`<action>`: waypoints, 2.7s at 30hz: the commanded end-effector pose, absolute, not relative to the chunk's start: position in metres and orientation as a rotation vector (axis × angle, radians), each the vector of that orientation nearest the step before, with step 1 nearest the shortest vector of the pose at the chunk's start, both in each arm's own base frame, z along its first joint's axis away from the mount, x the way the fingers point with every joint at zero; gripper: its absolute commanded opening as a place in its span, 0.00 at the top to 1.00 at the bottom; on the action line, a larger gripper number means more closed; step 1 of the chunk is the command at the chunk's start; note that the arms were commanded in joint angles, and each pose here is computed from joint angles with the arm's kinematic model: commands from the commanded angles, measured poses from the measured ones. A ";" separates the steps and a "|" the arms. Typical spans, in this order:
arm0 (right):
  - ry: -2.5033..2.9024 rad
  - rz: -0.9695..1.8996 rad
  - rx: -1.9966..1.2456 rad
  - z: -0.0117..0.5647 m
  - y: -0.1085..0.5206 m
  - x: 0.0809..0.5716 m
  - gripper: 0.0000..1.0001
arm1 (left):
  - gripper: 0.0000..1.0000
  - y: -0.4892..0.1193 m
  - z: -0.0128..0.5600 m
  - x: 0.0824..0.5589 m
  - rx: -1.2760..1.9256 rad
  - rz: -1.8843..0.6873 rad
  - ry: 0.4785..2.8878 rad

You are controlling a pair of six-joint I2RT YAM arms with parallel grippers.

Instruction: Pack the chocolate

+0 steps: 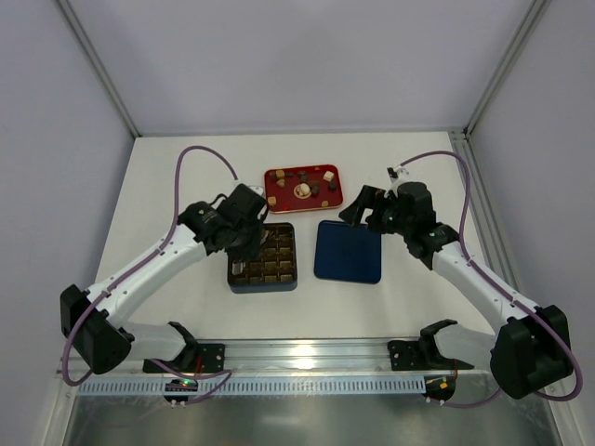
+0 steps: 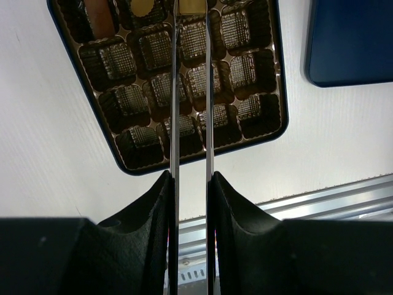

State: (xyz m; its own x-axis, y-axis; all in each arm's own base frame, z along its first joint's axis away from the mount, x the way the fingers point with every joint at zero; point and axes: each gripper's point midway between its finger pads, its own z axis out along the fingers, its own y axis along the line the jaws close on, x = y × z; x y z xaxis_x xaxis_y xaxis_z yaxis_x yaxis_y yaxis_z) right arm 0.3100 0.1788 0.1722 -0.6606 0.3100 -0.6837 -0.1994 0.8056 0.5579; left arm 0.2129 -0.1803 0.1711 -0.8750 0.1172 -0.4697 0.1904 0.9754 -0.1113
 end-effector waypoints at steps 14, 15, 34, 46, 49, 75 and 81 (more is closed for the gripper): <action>2.099 0.812 0.070 0.187 0.186 0.319 0.05 | 0.53 -0.185 0.179 0.232 0.210 -0.167 2.588; 2.100 0.811 0.069 0.186 0.186 0.318 0.05 | 0.52 -0.185 0.183 0.232 0.211 -0.169 2.585; 2.099 0.813 0.018 0.202 0.189 0.319 0.05 | 0.52 -0.273 0.235 0.332 0.311 -0.268 2.417; 2.102 0.734 0.008 0.211 0.175 0.310 0.05 | 0.55 -0.323 0.193 0.398 0.457 -0.186 2.416; 2.099 0.725 0.010 0.212 0.173 0.310 0.05 | 0.55 -0.322 0.186 0.401 0.468 -0.157 2.424; 2.109 0.728 0.017 0.205 0.172 0.305 0.05 | 0.58 -0.316 0.140 0.399 0.522 -0.080 2.486; 2.116 0.727 0.016 0.202 0.172 0.304 0.05 | 0.60 -0.317 0.139 0.400 0.525 -0.084 2.485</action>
